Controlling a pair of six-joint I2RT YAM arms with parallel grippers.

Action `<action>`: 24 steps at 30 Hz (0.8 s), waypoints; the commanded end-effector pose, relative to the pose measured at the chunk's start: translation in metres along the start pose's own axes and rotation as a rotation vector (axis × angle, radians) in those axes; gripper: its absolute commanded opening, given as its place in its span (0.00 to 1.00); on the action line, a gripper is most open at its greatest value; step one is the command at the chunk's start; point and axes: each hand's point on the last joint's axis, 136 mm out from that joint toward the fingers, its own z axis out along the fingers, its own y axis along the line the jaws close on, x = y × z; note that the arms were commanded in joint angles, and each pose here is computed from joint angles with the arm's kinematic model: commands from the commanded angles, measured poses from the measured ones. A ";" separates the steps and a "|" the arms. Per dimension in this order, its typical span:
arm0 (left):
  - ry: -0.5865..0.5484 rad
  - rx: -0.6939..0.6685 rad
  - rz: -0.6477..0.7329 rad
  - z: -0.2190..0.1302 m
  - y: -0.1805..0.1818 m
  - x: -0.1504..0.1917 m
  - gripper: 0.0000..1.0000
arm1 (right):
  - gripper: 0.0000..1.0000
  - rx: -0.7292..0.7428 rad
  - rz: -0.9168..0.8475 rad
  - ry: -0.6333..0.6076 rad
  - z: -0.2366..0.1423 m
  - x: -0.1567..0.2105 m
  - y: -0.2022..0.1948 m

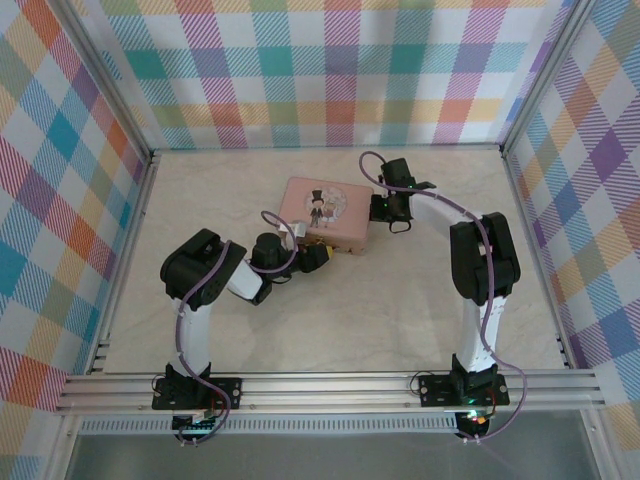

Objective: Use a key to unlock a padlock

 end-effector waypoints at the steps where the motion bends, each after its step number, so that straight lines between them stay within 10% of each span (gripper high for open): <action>1: -0.001 -0.051 -0.077 0.002 0.016 0.000 0.40 | 0.00 -0.058 -0.037 -0.005 -0.001 0.000 0.018; 24: 0.074 -0.116 -0.158 -0.017 0.037 0.028 0.28 | 0.00 -0.080 -0.051 -0.033 0.008 -0.022 0.029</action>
